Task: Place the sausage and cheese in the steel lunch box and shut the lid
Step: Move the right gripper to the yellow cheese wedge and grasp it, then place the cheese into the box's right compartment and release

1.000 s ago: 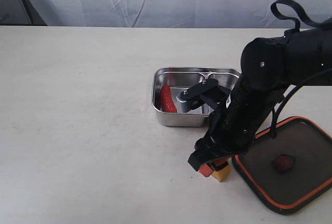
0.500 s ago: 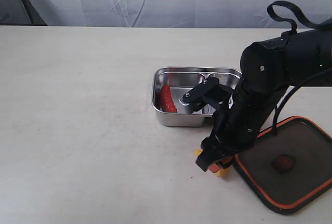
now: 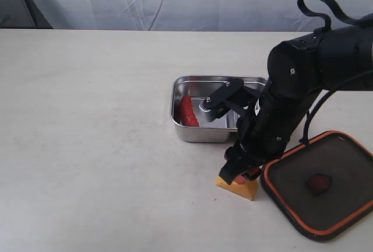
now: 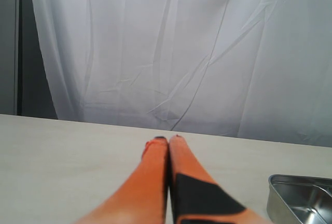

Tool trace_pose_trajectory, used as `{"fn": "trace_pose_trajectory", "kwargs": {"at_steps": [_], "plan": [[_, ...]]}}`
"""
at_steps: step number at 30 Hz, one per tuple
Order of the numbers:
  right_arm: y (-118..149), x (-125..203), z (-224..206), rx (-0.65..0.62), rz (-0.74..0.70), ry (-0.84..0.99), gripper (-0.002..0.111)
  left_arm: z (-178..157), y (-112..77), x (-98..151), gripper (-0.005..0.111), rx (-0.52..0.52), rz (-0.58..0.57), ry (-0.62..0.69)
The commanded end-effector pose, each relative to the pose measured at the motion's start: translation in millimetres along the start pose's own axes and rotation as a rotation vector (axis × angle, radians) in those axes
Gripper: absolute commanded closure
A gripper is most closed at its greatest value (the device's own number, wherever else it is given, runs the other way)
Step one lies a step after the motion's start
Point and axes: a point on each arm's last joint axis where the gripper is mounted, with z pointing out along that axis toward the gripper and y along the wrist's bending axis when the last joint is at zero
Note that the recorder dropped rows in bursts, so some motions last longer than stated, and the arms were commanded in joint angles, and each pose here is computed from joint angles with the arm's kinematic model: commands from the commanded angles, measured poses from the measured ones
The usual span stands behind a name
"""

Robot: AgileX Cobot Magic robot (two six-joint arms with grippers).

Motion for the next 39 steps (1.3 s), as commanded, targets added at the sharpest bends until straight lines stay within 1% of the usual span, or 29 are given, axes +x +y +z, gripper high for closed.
{"fn": "trace_pose_trajectory", "kwargs": {"at_steps": [1, 3, 8, 27, 29, 33, 35, 36, 38, 39], "plan": [[-3.2, -1.7, -0.5, 0.023, -0.048, -0.007, 0.05, -0.3, -0.5, -0.4, 0.106, 0.009, 0.001, -0.007], [-3.6, -1.6, 2.2, 0.022, -0.067, 0.003, 0.05, -0.3, -0.5, -0.5, 0.106, 0.008, -0.008, -0.007], [-3.9, -0.9, 16.2, -0.002, -0.058, 0.053, 0.05, -0.3, -0.5, -0.5, 0.106, 0.008, -0.008, -0.007], [-3.6, -1.3, 34.3, -0.036, -0.053, 0.093, 0.051, -0.3, -0.5, -0.5, 0.106, 0.008, -0.008, -0.007], [-3.2, -1.4, 34.3, -0.04, -0.047, 0.091, 0.056, -0.3, -0.5, -0.5, 0.106, 0.008, -0.008, -0.007], [-2.3, -2.1, 34.0, -0.051, -0.035, 0.087, 0.081, -0.3, -0.5, -0.5, 0.106, 0.008, -0.008, -0.007], [-1.5, -2.4, 33.3, -0.057, -0.029, 0.082, 0.091, -0.3, -0.5, -0.5, 0.106, 0.008, -0.008, -0.007], [-0.8, -3.5, 32.1, -0.065, -0.034, 0.073, 0.098, -0.3, -0.5, -0.5, 0.106, 0.008, -0.008, -0.007], [0.3, -4.5, 29.5, -0.074, -0.041, 0.059, 0.108, -0.3, -0.5, -0.5, 0.106, 0.008, -0.008, -0.007], [1.4, -5.0, 27.0, -0.081, -0.043, 0.047, 0.109, -0.3, -0.5, -0.5, 0.106, 0.008, -0.008, -0.007]]}}
